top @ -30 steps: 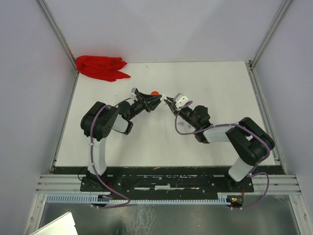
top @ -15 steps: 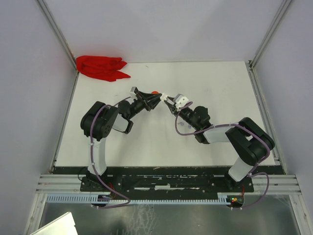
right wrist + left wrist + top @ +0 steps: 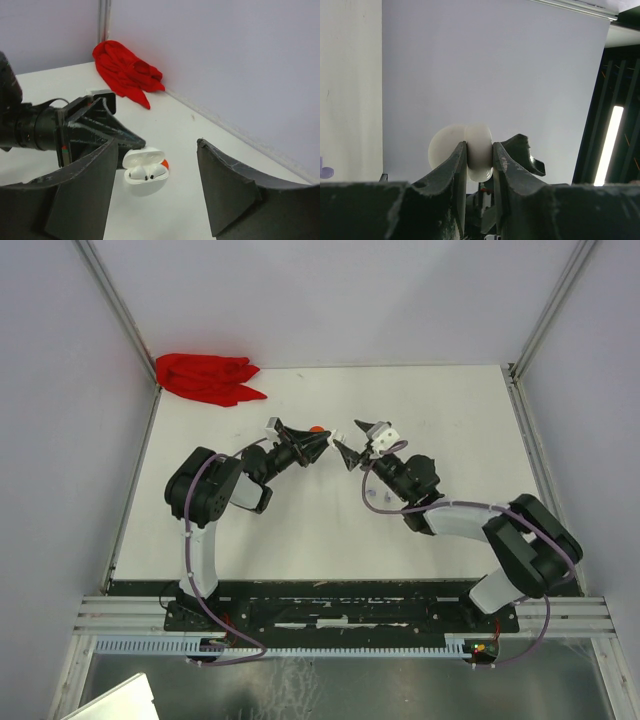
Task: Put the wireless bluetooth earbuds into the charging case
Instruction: Place the earbud in the charging case, then close the charging case.
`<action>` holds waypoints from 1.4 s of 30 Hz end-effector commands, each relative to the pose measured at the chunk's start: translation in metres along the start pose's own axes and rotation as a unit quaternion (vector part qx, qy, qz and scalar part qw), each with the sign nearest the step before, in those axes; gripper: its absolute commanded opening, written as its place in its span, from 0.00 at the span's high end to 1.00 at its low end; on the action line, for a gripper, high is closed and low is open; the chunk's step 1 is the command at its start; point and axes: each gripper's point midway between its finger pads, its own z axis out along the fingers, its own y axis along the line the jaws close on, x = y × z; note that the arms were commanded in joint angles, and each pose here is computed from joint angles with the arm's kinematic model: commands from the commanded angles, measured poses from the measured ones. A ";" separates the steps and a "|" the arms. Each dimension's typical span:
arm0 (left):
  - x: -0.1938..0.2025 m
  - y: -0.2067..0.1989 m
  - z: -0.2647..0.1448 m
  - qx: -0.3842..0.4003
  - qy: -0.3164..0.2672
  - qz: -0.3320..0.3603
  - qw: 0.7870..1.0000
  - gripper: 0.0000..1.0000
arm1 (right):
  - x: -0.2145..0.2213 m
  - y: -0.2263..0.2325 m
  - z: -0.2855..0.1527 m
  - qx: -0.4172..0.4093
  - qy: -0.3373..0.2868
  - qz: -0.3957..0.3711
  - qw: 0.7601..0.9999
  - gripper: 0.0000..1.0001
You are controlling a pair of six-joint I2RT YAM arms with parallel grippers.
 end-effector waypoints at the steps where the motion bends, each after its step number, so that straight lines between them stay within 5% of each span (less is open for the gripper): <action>1: 0.004 -0.021 -0.003 0.053 0.008 0.030 0.998 0.97 | -0.042 -0.047 -0.002 0.115 0.014 0.040 0.992 0.27; 4: 0.001 -0.020 -0.005 0.054 -0.001 0.028 0.998 0.97 | -0.031 -0.078 -0.015 0.212 0.111 0.079 0.968 0.25; 8: -0.006 -0.025 -0.006 0.064 -0.026 0.014 0.998 0.97 | 0.001 -0.077 -0.034 0.211 0.257 0.061 0.941 0.14; 15: -0.022 -0.030 -0.001 0.060 -0.085 -0.030 0.994 0.97 | 0.047 -0.069 -0.050 0.212 0.314 0.043 0.925 0.01; 30: -0.015 -0.004 0.010 0.014 -0.143 -0.096 0.985 0.97 | 0.088 -0.018 -0.005 0.105 0.243 0.049 0.963 0.01; 42: -0.010 0.011 0.007 0.001 -0.141 -0.117 0.983 0.97 | 0.099 -0.026 0.016 0.128 0.225 0.024 0.966 0.01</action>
